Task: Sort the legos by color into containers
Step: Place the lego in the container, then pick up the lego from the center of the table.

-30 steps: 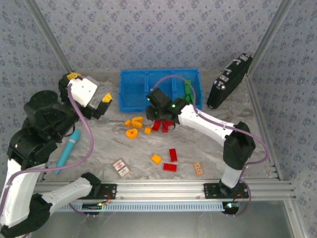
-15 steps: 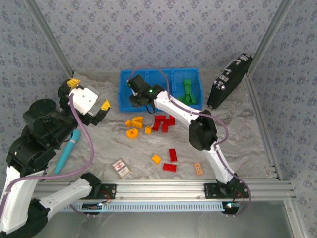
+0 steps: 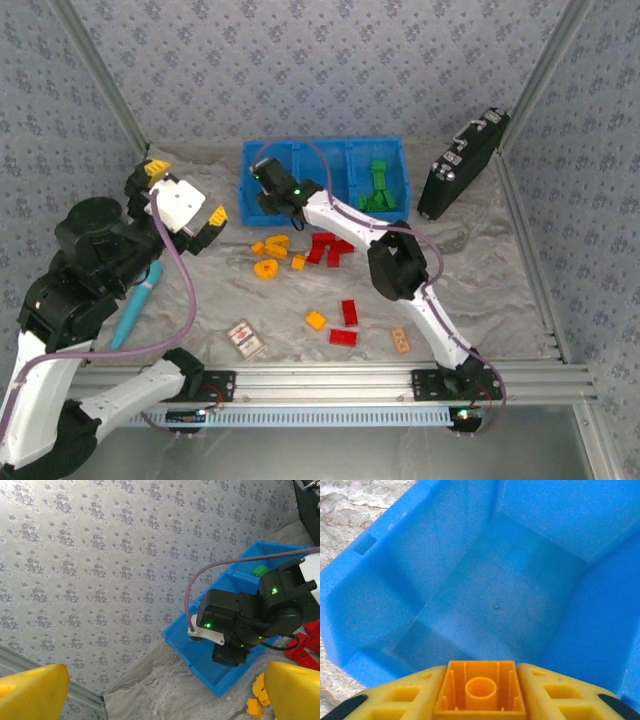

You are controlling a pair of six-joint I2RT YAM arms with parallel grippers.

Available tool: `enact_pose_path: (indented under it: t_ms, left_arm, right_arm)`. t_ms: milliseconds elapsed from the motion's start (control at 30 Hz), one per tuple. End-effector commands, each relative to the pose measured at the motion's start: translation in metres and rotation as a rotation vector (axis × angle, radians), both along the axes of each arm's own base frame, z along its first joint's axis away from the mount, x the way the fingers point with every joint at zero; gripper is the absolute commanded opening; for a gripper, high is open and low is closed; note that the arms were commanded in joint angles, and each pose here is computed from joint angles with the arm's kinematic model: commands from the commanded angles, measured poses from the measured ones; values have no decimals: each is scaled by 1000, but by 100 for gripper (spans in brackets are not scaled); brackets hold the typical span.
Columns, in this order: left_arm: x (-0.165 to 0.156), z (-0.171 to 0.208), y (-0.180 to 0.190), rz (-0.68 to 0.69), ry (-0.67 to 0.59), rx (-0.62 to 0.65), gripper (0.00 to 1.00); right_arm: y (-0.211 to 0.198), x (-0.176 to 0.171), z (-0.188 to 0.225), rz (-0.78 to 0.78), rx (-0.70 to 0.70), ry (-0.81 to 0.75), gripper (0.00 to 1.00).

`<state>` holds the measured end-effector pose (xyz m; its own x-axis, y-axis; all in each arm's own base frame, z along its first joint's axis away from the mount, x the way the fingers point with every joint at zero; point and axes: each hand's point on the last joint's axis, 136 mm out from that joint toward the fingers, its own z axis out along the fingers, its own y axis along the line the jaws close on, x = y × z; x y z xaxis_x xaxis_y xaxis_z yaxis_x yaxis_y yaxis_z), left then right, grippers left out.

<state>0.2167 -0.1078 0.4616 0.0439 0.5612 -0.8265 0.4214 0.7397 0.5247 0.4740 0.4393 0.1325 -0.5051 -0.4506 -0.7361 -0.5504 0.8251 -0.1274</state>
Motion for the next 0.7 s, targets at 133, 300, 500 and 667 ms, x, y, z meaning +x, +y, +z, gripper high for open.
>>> enact_pose_path:
  t_ms: [133, 300, 500, 667]
  left_arm:
    - [2, 2, -8, -33, 9, 20, 100]
    - [6, 0, -12, -39, 21, 25, 100]
    - [8, -4, -18, -55, 38, 25, 100]
    - [5, -2, -20, -72, 39, 8, 100]
  right_arm:
    - [-1, 15, 2, -9, -35, -65, 50]
    - [-4, 1, 27, 14, -23, -66, 48]
    - [-41, -40, 53, -25, 20, 15, 47]
    - [-97, -82, 36, -146, 12, 139, 50]
